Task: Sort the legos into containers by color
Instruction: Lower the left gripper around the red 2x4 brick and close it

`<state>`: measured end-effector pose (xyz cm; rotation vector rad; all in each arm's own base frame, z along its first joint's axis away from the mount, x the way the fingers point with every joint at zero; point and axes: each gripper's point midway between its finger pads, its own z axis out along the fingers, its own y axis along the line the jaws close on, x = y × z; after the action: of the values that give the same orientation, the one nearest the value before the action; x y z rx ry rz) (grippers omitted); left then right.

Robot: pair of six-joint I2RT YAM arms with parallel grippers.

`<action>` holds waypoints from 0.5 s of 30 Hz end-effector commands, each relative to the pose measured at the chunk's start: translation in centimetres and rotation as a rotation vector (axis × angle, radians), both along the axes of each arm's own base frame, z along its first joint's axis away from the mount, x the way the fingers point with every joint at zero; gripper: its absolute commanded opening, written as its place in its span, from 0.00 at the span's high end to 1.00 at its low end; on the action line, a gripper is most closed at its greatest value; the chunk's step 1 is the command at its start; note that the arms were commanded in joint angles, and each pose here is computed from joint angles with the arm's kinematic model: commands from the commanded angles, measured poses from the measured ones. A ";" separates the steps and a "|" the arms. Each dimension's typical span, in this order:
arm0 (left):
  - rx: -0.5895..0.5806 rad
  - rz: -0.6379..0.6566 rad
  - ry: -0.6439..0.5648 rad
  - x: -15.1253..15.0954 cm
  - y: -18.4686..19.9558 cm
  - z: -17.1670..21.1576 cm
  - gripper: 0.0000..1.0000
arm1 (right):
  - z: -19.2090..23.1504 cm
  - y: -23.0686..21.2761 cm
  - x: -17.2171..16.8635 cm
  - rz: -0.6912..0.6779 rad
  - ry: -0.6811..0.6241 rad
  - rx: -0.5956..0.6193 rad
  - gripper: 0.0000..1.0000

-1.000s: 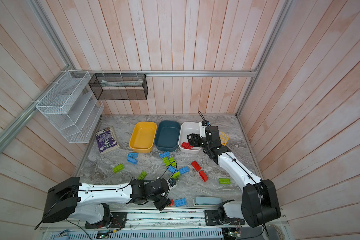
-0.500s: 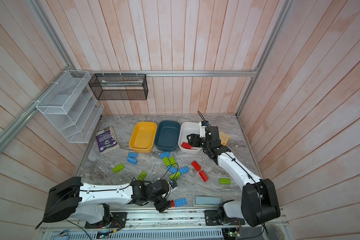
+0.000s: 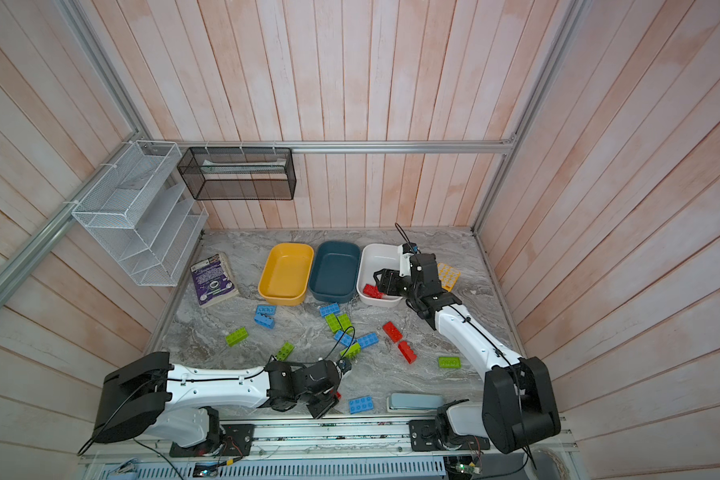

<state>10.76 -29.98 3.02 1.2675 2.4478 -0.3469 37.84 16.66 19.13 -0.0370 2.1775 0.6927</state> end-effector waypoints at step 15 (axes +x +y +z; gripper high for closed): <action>0.005 0.097 0.043 1.5 0.3 -0.4 0.35 | -0.1 -0.3 -0.2 -0.005 -0.014 -0.004 0.25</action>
<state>12.26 -29.30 2.85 1.1619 2.5026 -0.3304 37.72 16.63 18.84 -0.0363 2.1834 0.6920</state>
